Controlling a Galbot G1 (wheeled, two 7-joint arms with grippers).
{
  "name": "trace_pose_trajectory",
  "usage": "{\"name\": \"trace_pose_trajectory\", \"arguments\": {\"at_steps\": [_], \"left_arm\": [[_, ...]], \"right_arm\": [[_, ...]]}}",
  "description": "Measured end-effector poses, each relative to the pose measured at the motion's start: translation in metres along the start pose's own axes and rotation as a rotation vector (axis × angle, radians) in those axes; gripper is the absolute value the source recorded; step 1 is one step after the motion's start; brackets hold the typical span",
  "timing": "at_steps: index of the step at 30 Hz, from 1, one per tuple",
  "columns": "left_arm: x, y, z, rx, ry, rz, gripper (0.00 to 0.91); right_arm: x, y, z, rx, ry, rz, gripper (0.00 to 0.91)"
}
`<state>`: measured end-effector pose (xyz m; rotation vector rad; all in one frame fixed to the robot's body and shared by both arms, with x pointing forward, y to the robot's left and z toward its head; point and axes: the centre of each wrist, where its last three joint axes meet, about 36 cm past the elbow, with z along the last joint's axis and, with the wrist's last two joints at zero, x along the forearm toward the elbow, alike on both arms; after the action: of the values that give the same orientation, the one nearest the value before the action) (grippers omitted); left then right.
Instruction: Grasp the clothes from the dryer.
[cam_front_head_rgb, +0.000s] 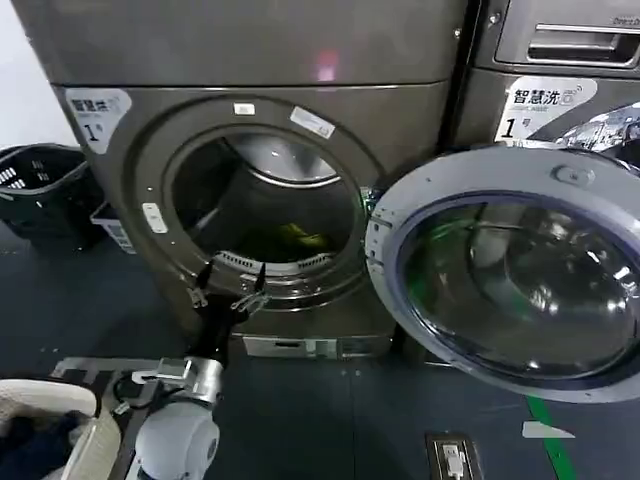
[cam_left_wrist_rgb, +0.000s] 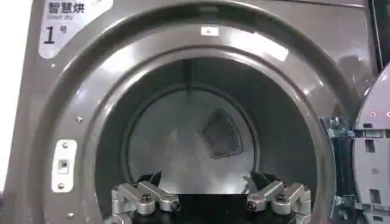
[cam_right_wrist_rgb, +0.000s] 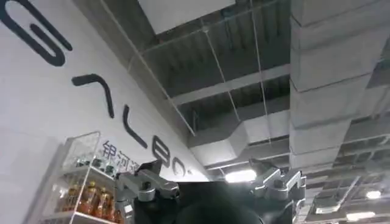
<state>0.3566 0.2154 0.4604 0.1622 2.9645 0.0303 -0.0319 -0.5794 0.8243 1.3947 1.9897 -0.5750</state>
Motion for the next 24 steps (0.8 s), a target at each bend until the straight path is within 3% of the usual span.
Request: {"name": "trace_pose_trajectory", "arguments": {"at_steps": [8, 14, 24], "left_arm": [[-0.002, 0.002, 0.000, 0.003, -0.006, -0.004, 0.907], [-0.014, 0.006, 0.005, 0.007, -0.019, -0.007, 0.907], [-0.099, 0.005, 0.037, 0.049, -0.024, -0.014, 0.907]], "right_arm": [[0.002, 0.001, -0.002, 0.003, -0.006, -0.007, 0.907], [0.002, 0.001, -0.011, 0.045, 0.016, -0.013, 0.907], [0.002, -0.005, -0.027, 0.102, 0.025, -0.010, 0.907]]}}
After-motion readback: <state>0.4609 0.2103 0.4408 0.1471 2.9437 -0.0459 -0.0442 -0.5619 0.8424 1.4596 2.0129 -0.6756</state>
